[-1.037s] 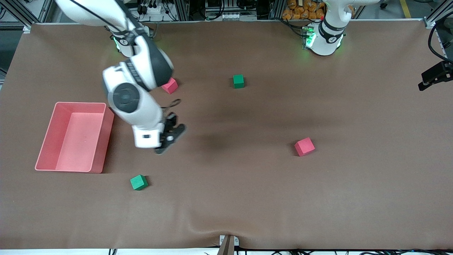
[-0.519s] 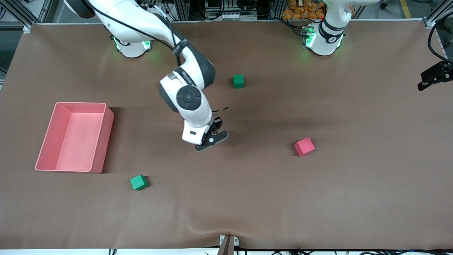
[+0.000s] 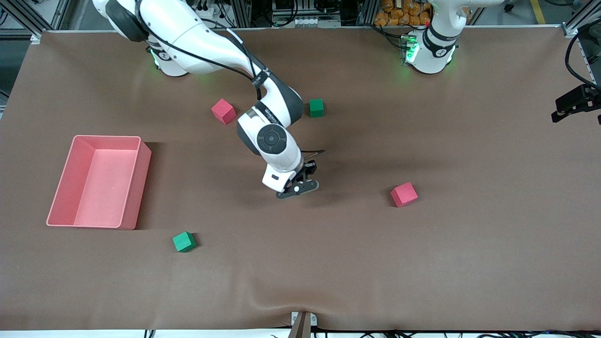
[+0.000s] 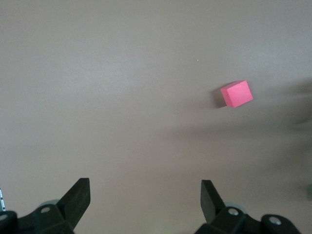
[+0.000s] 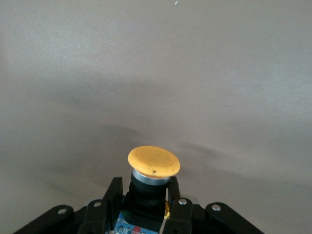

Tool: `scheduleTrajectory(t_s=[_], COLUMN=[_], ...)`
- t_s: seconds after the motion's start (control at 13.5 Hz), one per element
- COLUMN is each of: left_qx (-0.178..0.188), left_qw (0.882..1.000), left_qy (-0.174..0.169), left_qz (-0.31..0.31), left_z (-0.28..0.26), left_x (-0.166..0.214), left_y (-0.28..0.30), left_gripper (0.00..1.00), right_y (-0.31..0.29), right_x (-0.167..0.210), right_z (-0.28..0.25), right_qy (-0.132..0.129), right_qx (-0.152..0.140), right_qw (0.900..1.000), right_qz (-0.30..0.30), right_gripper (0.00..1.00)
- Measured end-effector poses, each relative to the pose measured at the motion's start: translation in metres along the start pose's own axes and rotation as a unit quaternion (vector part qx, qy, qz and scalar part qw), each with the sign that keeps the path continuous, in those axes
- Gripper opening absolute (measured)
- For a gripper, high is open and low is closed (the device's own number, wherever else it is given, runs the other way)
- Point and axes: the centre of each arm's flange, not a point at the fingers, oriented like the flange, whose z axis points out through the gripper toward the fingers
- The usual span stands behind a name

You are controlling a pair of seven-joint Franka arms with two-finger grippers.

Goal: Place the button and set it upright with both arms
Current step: 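Carry the button with the right gripper to the middle of the table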

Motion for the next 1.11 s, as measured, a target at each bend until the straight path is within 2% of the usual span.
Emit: scheduleTrajectory(t_s=[0.3, 0.52, 1.11], left_qx=[0.0, 0.0, -0.009], left_qw=[1.0, 1.0, 1.0], left_qy=[0.0, -0.001, -0.007], left_qz=[0.009, 0.01, 0.011], left_z=[0.0, 0.001, 0.009], left_x=[0.0, 0.001, 0.005], left_y=[0.0, 0.0, 0.003], left_gripper=[1.0, 1.0, 1.0], right_y=[-0.02, -0.016, -0.028], right_x=[-0.008, -0.003, -0.017], right_z=[0.034, 0.04, 0.06], right_qy=[0.0, 0.001, -0.019], right_qx=[0.003, 0.0, -0.009], right_qw=[1.0, 1.0, 0.999], right_qz=[0.012, 0.016, 0.036], right_gripper=[0.42, 0.42, 0.42])
